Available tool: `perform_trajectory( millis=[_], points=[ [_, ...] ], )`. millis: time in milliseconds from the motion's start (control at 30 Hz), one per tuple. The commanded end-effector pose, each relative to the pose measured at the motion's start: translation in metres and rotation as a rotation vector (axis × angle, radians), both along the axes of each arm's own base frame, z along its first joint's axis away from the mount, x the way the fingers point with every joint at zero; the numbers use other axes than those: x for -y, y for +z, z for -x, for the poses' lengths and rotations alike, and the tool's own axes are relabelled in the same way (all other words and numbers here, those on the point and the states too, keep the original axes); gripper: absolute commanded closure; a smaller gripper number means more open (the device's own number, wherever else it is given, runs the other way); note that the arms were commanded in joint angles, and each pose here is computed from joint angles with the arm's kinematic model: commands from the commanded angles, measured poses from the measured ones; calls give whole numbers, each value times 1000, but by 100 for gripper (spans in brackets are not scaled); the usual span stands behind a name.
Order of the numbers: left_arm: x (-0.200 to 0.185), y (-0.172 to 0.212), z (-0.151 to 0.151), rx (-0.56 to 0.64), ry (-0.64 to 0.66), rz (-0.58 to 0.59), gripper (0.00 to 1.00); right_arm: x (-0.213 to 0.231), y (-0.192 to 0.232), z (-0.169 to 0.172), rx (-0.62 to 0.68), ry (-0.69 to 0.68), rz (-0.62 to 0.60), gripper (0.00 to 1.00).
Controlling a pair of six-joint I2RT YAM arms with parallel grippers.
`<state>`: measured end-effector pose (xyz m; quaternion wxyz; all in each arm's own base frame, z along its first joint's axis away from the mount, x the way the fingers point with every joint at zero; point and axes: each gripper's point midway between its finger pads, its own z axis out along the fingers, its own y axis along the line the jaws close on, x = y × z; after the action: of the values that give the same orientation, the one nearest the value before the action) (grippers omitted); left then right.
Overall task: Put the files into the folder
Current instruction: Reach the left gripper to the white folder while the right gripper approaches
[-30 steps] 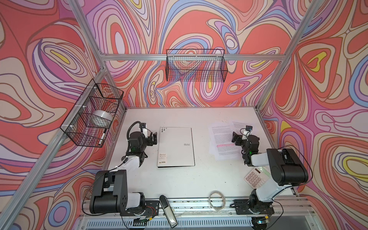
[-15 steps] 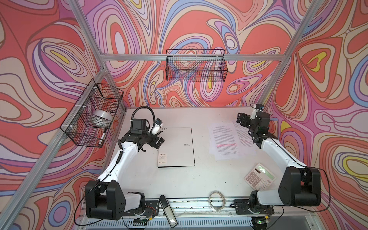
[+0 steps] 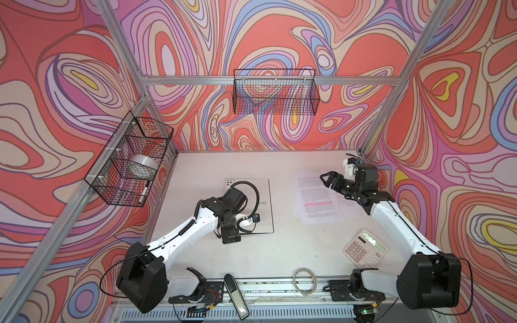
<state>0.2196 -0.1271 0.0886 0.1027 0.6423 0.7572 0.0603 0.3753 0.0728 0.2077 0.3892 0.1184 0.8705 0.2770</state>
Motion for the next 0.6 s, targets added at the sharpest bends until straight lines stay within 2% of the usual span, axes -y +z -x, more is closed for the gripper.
perform_trajectory(
  millis=[0,267,400,567],
  points=[
    [-11,-6,-9,110,-9,-71,0,-15,-10,23,-62,36,-50,13],
    [-14,-25,-19,284,-8,-62,0,-27,-24,37,-95,56,-66,14],
    [-16,-32,-16,294,-1,-54,0,-28,-27,36,-105,51,-71,13],
    [-12,-33,-28,361,13,-40,0,-30,-27,34,-103,49,-87,13]
  ],
)
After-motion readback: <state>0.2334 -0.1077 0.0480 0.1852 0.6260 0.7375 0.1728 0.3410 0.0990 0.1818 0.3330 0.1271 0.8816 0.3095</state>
